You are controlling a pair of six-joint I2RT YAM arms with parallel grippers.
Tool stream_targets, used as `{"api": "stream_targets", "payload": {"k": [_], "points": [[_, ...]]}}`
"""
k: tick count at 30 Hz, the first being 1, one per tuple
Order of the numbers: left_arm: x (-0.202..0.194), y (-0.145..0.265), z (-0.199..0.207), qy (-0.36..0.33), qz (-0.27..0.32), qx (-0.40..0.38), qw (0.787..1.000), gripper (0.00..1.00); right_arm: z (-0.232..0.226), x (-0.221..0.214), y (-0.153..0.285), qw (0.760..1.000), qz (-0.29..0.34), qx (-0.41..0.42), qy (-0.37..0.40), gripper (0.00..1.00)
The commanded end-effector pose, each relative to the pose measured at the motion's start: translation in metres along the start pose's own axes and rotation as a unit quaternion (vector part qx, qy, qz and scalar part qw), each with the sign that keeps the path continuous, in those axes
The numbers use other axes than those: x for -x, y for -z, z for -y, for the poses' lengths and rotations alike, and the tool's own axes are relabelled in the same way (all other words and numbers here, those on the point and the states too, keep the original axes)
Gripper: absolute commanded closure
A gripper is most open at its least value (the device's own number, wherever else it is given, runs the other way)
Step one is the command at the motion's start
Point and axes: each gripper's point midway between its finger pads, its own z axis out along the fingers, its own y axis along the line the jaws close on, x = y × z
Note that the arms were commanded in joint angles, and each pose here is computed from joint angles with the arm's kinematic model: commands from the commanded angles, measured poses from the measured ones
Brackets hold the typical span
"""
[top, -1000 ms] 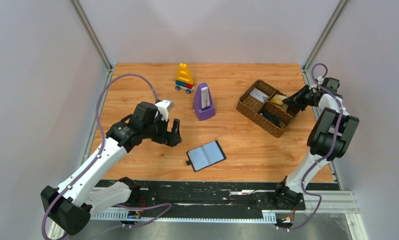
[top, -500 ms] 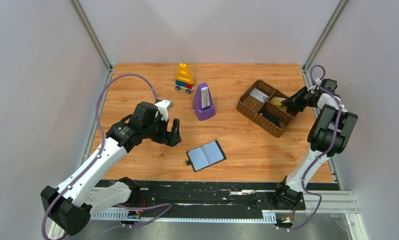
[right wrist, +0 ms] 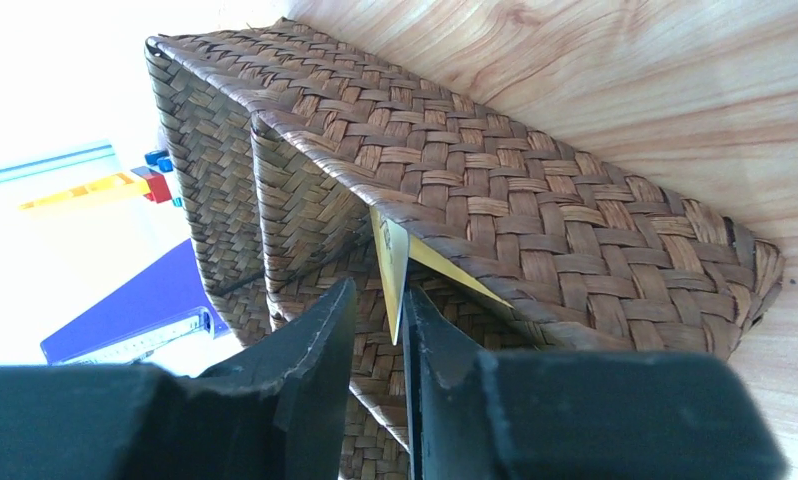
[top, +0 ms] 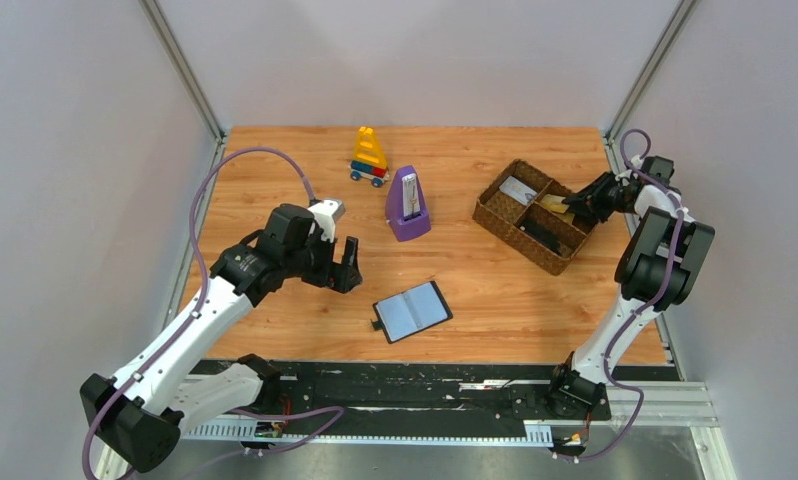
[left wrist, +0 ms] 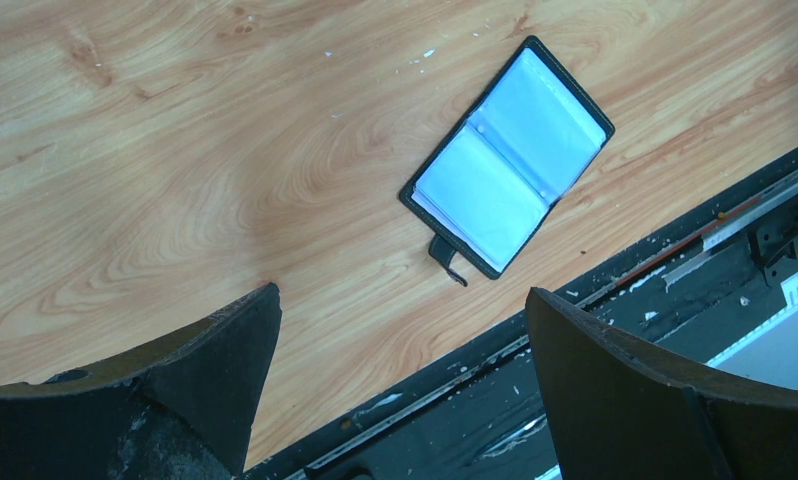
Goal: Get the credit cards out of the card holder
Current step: Place the credit card in the storage box.
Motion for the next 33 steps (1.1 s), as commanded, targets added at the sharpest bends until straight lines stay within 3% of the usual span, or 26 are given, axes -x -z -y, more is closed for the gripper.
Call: {"api": "stream_targets", "payload": {"k": [1, 23, 33], "points": [[0.01, 0.007, 0.003, -0.018, 0.023, -0.005, 1.0, 0.0, -0.004, 0.019, 0.003, 1.0, 0.026, -0.006, 0.009, 0.73], [0.011, 0.011, 0.006, -0.017, 0.03, -0.012, 0.999, 0.0, -0.008, 0.036, 0.022, 0.997, 0.055, -0.062, -0.003, 0.59], [0.015, 0.019, 0.01, -0.016, 0.05, -0.022, 0.998, 0.0, -0.068, 0.022, 0.045, 0.996, 0.055, -0.045, 0.044, 0.55]]}}
